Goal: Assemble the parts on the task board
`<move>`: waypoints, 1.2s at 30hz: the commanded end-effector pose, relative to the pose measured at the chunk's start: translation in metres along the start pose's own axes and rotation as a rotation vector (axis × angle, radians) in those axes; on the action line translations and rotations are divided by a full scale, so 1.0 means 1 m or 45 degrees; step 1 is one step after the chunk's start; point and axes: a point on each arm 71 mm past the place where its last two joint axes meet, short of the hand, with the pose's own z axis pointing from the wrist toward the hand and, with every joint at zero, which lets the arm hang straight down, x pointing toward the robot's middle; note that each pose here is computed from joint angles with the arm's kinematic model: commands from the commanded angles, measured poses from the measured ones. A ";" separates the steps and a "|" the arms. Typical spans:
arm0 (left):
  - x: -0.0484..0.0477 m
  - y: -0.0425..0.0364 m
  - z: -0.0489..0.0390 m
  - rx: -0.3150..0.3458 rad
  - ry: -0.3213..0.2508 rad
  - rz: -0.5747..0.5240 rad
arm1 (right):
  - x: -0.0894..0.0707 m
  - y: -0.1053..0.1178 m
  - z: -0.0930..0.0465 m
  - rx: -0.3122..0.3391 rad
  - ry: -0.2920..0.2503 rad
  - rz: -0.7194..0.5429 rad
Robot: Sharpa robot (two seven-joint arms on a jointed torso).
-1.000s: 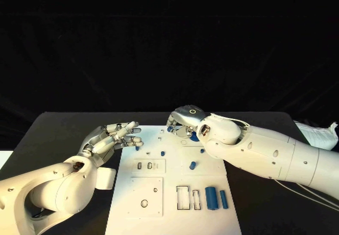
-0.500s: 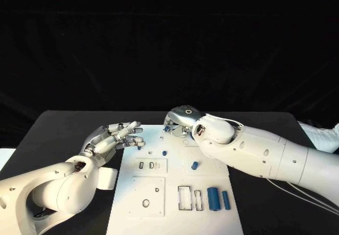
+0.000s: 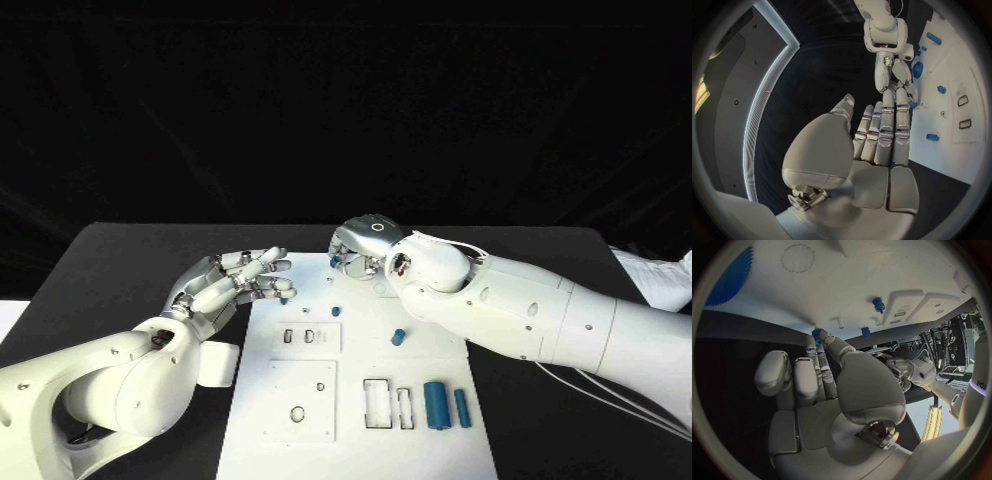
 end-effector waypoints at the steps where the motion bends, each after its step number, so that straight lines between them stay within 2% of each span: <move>1: 0.0034 -0.0016 0.0001 0.009 0.032 -0.015 | 0.003 0.002 0.001 -0.006 0.027 -0.014; 15: 0.0037 -0.0029 0.0004 0.012 0.037 -0.016 | 0.006 0.001 0.005 0.013 0.041 -0.021; 26: 0.0027 -0.0032 0.0004 0.012 0.035 -0.015 | 0.003 -0.004 0.002 0.023 -0.004 -0.005; 32: 0.0002 -0.0034 -0.0001 0.008 0.026 -0.019 | -0.005 -0.011 -0.012 0.037 -0.037 0.034; 36: -0.0018 -0.0038 -0.0011 0.006 0.021 -0.021 | -0.011 -0.027 -0.029 0.105 -0.027 0.130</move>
